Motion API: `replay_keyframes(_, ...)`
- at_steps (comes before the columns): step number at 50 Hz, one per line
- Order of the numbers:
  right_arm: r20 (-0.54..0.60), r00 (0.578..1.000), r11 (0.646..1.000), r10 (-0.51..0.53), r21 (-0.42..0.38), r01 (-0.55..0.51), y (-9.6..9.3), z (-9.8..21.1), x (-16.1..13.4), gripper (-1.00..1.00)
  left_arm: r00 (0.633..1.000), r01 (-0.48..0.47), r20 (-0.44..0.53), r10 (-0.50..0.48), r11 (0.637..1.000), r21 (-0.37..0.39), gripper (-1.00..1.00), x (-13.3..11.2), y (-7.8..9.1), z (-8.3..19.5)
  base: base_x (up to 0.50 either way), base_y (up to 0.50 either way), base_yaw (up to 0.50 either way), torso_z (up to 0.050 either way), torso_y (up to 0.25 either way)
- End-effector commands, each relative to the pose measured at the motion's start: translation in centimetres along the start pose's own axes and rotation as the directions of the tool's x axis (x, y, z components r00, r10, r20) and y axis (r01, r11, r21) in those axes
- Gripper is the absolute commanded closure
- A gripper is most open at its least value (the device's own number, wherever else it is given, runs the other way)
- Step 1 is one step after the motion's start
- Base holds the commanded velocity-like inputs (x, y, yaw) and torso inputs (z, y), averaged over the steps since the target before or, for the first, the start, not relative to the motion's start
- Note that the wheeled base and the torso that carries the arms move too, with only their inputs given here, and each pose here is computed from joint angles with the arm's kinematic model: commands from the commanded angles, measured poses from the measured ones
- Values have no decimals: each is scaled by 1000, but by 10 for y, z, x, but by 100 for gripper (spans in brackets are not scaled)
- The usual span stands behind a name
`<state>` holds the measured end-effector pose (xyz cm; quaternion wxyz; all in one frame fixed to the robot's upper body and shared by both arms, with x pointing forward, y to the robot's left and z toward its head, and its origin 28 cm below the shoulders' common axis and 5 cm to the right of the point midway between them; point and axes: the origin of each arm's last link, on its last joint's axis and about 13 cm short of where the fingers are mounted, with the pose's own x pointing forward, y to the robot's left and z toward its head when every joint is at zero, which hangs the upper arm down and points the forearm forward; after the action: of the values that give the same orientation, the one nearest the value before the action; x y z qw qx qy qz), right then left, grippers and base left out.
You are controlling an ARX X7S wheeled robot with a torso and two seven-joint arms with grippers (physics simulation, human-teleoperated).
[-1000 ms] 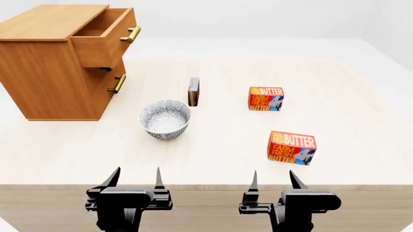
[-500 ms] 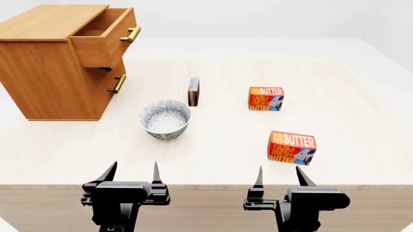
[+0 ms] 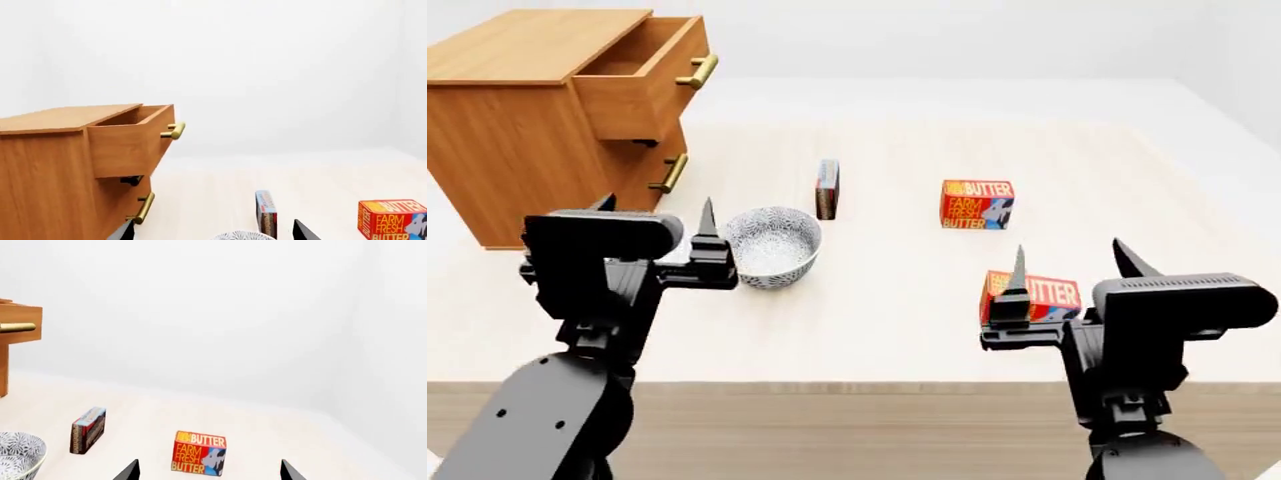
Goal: Put the chocolate pudding in the top drawer of the cabinet and close it.
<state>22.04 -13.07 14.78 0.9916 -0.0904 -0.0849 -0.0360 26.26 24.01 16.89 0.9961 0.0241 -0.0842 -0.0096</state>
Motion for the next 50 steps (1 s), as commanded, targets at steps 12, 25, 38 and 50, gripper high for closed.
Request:
replay_keyframes(12,60,996,994,-61,-88,66,-32,78,20,-100,997,-7,80,0,996,88,-100,36,22,106,0,0,0,0,0)
replay_keyframes(25,73,994,991,-78,-106,86,-40,99,25,-100,993,-57,105,47,993,98,-100,51,33,131,0,0,0,0,0)
replay_keyframes(38,85,994,991,-67,-110,76,-39,105,22,-100,991,-70,117,57,992,104,-100,51,37,136,97,0,0,0,0)
replay_keyframes(50,85,994,990,-71,-116,81,-40,105,22,-100,991,-66,120,53,992,110,-100,51,37,135,500,0,0,0,0)
